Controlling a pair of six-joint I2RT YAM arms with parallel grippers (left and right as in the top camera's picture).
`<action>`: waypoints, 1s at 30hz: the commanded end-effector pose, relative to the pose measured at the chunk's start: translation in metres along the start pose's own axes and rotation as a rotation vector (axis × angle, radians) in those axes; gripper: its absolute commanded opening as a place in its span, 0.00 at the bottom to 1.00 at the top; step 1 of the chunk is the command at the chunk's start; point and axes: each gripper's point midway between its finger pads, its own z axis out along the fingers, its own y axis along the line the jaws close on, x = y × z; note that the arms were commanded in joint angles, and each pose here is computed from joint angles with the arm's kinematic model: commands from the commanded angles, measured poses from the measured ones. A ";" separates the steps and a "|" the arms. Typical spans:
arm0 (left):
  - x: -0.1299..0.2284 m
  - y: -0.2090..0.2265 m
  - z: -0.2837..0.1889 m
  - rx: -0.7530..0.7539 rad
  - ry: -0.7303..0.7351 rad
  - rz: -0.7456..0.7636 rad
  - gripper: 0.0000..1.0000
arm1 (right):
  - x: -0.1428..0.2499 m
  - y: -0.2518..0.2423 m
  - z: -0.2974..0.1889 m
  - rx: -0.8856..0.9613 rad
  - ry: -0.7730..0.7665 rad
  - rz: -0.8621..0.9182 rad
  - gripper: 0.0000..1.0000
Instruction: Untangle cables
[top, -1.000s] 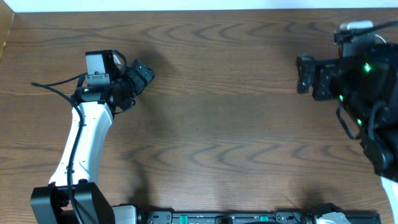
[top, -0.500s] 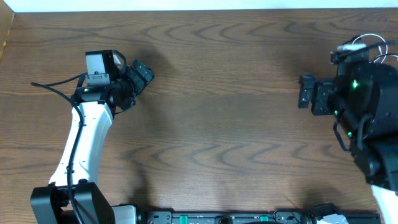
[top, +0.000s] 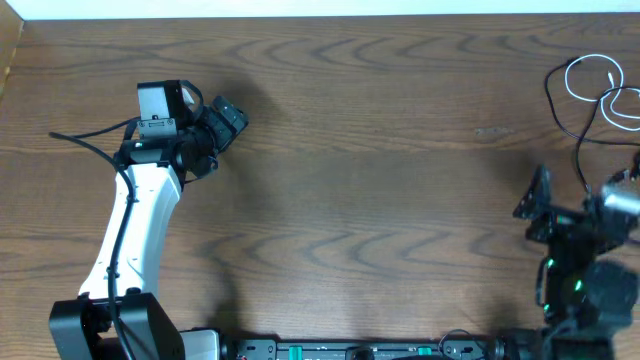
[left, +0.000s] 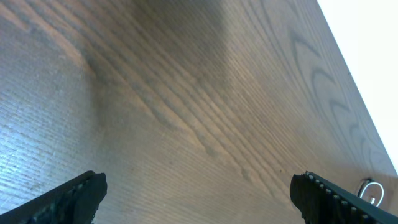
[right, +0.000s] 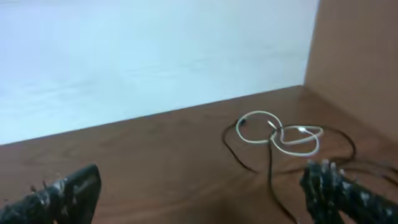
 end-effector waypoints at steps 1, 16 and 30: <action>-0.003 0.000 -0.002 -0.006 -0.011 0.014 0.99 | 0.027 0.003 -0.004 -0.054 -0.035 0.018 0.99; -0.003 0.000 -0.002 -0.006 -0.011 0.014 0.99 | 0.104 0.004 0.002 -0.096 0.030 0.032 0.99; -0.003 0.000 -0.002 -0.006 -0.011 0.014 0.99 | 0.104 0.003 0.002 -0.094 0.030 0.032 0.99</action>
